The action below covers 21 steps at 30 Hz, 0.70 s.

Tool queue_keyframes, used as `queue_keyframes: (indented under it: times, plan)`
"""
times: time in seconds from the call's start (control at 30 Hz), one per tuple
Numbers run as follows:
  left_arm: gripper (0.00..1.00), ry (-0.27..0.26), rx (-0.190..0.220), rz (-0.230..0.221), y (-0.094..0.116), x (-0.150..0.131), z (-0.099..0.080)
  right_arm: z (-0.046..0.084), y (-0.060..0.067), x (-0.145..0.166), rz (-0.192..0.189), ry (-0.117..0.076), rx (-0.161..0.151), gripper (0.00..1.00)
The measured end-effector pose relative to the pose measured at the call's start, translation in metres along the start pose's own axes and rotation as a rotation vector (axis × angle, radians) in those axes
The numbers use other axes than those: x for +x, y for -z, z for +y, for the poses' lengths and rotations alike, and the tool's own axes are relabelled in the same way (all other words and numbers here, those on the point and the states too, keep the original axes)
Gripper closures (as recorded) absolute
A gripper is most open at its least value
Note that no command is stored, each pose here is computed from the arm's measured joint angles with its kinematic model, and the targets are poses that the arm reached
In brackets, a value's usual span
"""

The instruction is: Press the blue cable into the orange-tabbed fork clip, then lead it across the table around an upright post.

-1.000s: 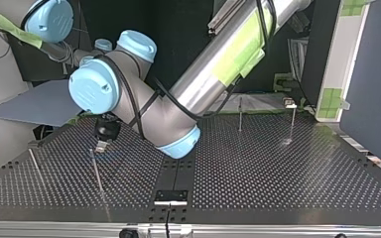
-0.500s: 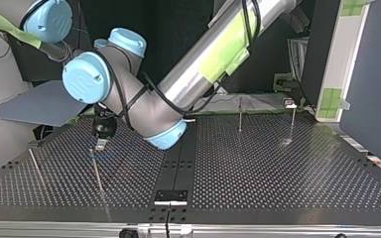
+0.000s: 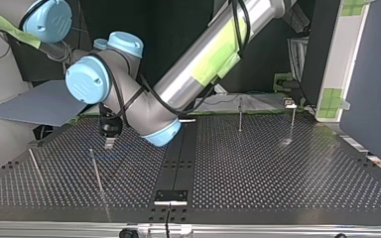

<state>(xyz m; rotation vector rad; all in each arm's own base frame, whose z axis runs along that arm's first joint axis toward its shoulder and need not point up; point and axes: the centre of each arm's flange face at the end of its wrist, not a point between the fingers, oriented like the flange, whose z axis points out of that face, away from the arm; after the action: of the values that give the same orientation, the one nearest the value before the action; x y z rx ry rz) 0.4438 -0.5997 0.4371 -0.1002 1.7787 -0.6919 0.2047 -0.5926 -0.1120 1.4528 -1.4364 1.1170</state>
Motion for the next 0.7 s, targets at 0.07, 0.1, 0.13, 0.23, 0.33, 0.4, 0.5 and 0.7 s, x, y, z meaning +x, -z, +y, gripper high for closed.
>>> queue_keyframes:
  times: [0.07, 0.1, 0.13, 0.23, 0.33, 0.4, 0.5, 0.7]
  plan:
    - [0.02, 0.018, 0.008, -0.003, -0.005, 0.003, 0.001, 0.0, 0.0, 0.0, 0.0, 0.0, 0.0, 1.0]
    - [0.02, 0.025, 0.012, -0.007, -0.006, 0.004, 0.001, 0.0, 0.0, 0.0, 0.0, 0.0, 0.0, 1.0]
    - [0.02, 0.033, 0.016, -0.013, -0.008, 0.003, 0.001, 0.0, 0.0, 0.0, -0.001, 0.0, -0.001, 1.0]
    - [0.02, 0.054, 0.025, -0.044, -0.014, -0.005, 0.001, 0.0, 0.0, 0.0, -0.001, 0.0, -0.001, 1.0]
    - [0.02, 0.068, 0.027, -0.073, -0.017, -0.015, 0.001, 0.0, 0.0, 0.0, -0.001, 0.001, -0.001, 1.0]
    - [0.02, 0.076, 0.025, -0.089, -0.019, -0.022, 0.002, 0.0, 0.0, 0.0, -0.002, 0.001, -0.001, 1.0]
    - [0.02, 0.082, 0.018, -0.103, -0.021, -0.029, 0.005, 0.0, 0.0, -0.001, -0.003, 0.001, 0.0, 1.0]
    - [0.02, 0.086, 0.023, -0.1, -0.023, -0.032, 0.007, 0.0, 0.0, -0.001, -0.003, 0.003, 0.0, 1.0]
